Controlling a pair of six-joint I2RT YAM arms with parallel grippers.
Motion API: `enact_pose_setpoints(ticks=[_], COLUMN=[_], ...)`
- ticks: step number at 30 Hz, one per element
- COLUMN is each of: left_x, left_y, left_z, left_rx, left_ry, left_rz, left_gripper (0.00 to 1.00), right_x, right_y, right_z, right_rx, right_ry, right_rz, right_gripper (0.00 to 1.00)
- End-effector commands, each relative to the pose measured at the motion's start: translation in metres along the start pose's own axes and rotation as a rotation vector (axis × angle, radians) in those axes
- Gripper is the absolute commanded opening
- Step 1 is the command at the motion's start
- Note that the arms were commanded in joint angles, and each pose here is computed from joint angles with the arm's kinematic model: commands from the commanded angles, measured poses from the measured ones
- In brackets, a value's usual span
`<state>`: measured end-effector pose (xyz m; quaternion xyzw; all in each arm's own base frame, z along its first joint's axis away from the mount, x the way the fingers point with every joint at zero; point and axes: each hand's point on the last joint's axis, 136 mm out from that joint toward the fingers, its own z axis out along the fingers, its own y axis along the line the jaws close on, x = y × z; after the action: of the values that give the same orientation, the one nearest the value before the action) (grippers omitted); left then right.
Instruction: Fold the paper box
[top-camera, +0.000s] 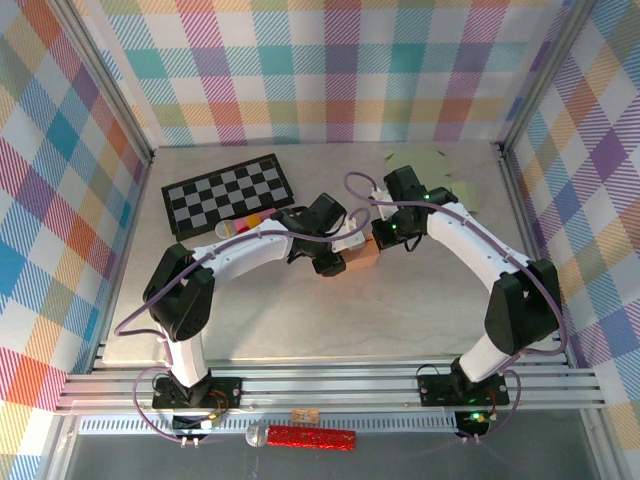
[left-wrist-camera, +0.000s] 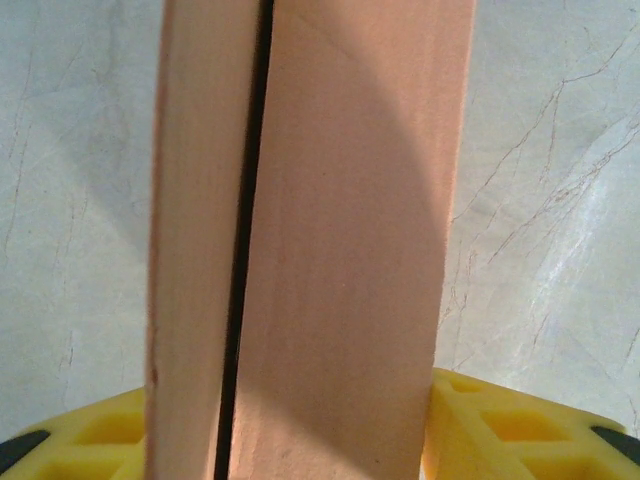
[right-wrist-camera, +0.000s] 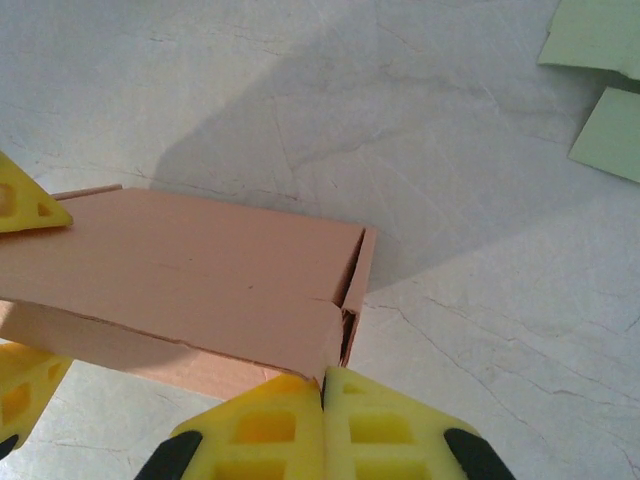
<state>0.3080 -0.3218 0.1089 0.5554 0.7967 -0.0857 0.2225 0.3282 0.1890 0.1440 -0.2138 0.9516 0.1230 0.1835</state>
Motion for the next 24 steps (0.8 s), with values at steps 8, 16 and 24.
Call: enact_pose_setpoints(ticks=[8, 16, 24], left_x=[-0.006, -0.008, -0.02], left_y=[-0.001, 0.012, 0.023], left_z=[-0.002, -0.011, -0.042], left_rx=[0.041, 0.011, -0.034], left_ry=[-0.013, -0.055, -0.194], left_rz=[-0.056, -0.165, -0.314], left_gripper=[0.51, 0.62, 0.67], right_x=[0.007, 0.009, 0.004], right_y=[0.003, 0.006, 0.008], right_z=[0.011, 0.016, 0.009], right_rx=[0.026, 0.061, 0.091], right_ry=[-0.035, -0.063, -0.106], right_rz=[0.013, 0.018, 0.044], right_gripper=[0.0, 0.0, 0.0])
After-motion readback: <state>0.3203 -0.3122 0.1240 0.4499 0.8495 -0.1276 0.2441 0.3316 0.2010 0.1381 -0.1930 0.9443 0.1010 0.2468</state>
